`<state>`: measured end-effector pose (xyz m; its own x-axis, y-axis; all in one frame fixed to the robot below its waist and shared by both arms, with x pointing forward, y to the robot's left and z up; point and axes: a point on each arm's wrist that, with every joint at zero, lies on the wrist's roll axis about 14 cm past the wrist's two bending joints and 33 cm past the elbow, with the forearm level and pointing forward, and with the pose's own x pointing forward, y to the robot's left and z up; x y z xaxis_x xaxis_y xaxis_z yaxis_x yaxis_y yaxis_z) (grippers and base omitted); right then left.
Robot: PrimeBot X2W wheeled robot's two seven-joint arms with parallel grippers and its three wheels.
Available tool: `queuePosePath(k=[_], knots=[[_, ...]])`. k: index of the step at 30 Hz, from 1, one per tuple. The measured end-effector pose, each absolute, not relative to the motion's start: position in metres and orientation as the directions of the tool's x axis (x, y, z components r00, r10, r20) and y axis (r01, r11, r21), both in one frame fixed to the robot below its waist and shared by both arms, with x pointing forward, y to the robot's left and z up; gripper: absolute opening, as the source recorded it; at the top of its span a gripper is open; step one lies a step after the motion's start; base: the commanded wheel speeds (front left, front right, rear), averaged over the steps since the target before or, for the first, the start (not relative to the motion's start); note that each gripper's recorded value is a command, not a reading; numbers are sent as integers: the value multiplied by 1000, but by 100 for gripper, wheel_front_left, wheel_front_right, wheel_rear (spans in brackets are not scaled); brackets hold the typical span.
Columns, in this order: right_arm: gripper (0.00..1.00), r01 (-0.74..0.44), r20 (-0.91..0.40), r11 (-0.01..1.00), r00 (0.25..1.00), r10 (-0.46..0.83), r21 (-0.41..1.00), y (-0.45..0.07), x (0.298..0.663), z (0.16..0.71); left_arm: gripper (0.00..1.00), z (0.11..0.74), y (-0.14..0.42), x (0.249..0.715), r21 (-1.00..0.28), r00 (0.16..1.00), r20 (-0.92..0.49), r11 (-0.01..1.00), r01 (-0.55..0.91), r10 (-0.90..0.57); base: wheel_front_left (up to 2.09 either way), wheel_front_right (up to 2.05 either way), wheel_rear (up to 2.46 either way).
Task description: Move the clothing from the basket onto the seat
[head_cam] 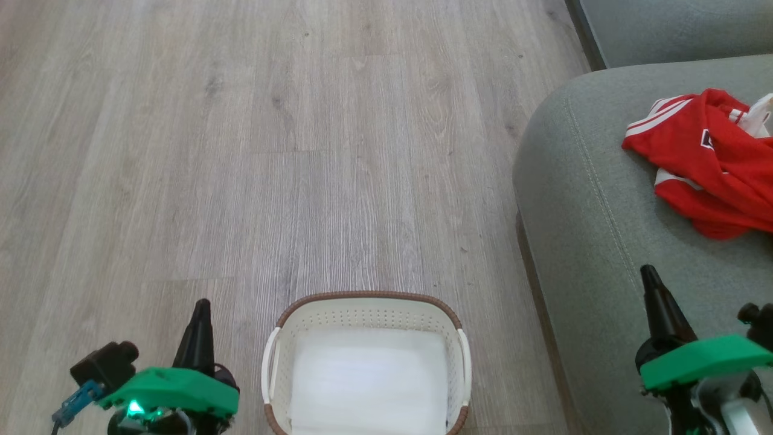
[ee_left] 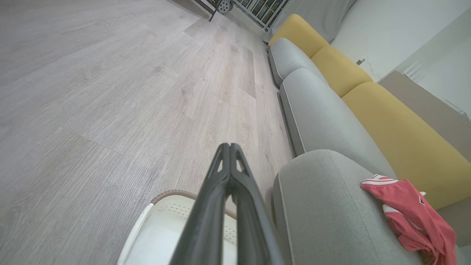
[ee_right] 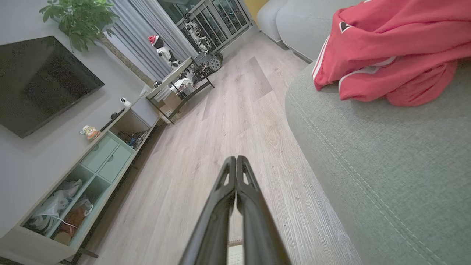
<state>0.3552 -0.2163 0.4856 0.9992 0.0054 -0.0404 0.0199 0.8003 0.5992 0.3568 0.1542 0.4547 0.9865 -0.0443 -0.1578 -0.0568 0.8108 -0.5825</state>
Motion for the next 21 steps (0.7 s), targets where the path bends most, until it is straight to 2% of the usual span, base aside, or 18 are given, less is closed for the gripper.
queuePosePath(k=[21], knots=[[0, 70, -75, 652, 997, -20, 755, -218, 359, 480, 0, 453, 162, 359, -744, 983, -180, 659, -109, -40, 0, 0, 0]])
